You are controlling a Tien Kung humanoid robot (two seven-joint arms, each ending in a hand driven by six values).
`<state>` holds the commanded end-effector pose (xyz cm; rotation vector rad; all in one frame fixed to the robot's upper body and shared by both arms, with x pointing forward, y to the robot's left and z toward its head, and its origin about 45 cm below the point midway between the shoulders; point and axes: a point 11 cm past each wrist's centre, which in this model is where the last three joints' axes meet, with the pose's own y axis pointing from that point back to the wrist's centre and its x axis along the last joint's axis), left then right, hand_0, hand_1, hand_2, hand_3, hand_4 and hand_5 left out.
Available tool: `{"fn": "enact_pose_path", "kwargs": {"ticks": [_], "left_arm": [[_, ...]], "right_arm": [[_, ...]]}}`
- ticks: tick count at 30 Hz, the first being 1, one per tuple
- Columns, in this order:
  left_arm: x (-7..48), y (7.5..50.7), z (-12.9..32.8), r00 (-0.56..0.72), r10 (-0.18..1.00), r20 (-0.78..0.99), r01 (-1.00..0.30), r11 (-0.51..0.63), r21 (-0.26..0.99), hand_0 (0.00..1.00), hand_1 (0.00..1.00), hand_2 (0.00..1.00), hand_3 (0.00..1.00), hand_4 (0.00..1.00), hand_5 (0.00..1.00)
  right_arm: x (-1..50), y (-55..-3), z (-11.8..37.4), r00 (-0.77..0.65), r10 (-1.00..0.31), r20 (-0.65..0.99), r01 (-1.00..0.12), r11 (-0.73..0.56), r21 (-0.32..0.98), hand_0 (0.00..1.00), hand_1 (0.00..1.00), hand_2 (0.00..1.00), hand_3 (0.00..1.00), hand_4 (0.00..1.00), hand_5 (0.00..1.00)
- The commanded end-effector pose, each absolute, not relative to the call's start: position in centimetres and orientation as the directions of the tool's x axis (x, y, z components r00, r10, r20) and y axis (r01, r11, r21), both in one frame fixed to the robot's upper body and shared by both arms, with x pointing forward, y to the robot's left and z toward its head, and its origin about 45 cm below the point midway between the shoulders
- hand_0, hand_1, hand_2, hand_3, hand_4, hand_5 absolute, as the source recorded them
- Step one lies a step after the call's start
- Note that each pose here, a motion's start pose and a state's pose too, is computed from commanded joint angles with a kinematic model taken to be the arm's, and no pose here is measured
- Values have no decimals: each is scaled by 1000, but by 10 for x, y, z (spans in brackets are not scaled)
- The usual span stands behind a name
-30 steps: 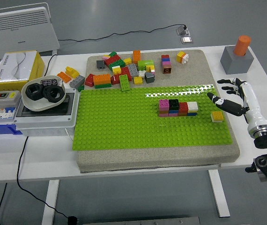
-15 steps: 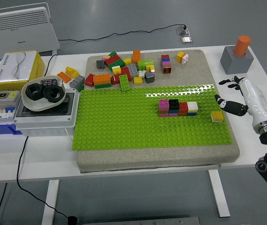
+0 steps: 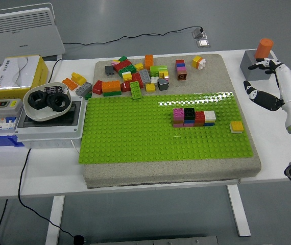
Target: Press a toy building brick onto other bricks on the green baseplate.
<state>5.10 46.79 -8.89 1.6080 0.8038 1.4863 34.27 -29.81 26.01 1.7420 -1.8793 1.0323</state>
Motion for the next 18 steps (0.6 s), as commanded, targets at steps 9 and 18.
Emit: {"fn": "enact_pose_path", "kwargs": {"ticks": [9,18], "left_arm": [[46,466,-90,123,865,487,-49,-485,873,781,724,635,458,641,358],[46,465,-91,120,866,485,-47,-483,874,781,724,635,457,644,357]], "right_arm": [[347,-286,268,-145,-694,705,-960,-75,-272,647,676,685,504,614,34],[347,-286,271,-151,-686,712,-958,-76,-277,655,689,687,503,609,30]]}}
